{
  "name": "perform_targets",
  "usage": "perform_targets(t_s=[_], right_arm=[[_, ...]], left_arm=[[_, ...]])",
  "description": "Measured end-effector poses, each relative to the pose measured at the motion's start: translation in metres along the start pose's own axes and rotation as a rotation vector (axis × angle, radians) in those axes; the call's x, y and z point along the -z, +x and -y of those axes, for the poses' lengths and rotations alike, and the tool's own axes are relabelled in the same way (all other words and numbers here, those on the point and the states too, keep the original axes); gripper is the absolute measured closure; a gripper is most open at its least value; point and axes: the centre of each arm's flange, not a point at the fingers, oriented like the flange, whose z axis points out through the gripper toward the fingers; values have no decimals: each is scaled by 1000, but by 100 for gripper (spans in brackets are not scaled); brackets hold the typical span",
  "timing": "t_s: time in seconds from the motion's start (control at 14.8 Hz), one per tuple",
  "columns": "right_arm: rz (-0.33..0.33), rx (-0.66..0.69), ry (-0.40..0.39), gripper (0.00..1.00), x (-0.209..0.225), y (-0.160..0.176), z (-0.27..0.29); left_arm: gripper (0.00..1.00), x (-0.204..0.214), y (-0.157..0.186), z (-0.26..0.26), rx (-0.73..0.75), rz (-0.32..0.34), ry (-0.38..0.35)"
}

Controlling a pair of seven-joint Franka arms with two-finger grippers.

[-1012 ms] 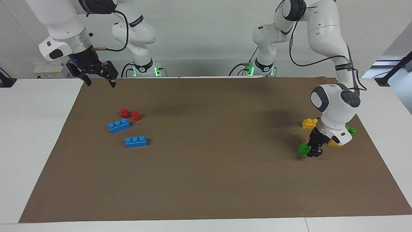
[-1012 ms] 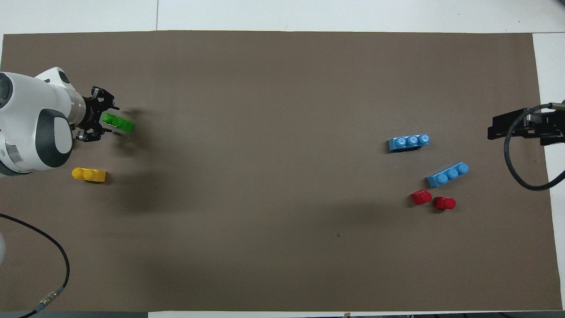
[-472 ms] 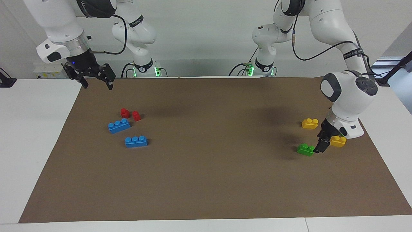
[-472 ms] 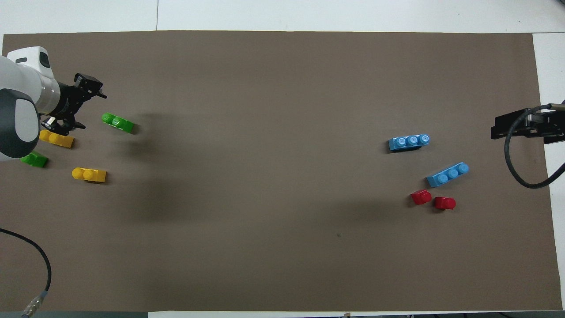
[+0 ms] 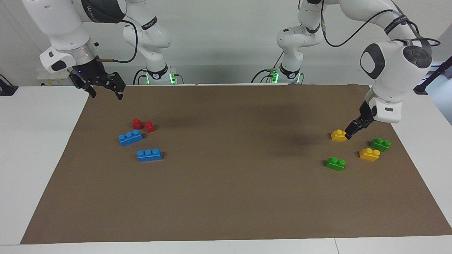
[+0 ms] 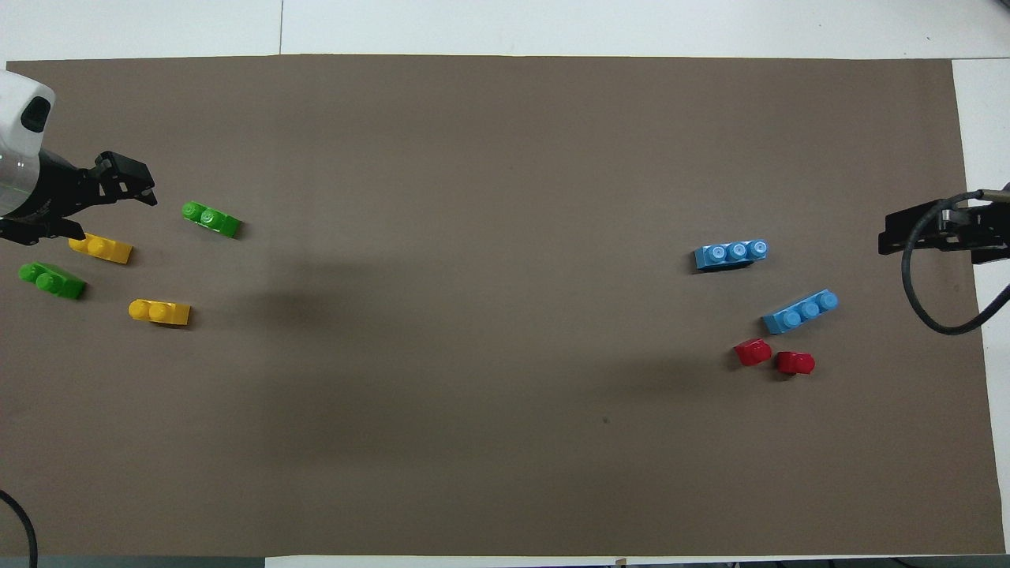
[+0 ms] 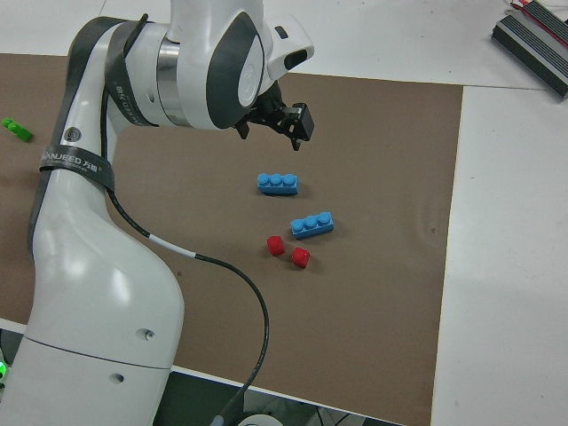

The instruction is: Remove green block with left arm and hold with right

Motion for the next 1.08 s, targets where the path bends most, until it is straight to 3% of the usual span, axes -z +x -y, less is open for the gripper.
perform_targets(t_s=[0.2,0.47,0.81,1.08], right_arm=[[3,0,-1,0,-1,-1,0],[4,0,-1,0,-2,-1,0],[4,41,-1,0,-2,-1,0],[4,49,-1,0,-2,-1,0]], left_arm=[[0,39,-26,3,-162,13,11],[0,75,-54,6,-268,24,18],[0,85,-66,5,-354,26,14],[0,85,-67,2,-350,37,-36]])
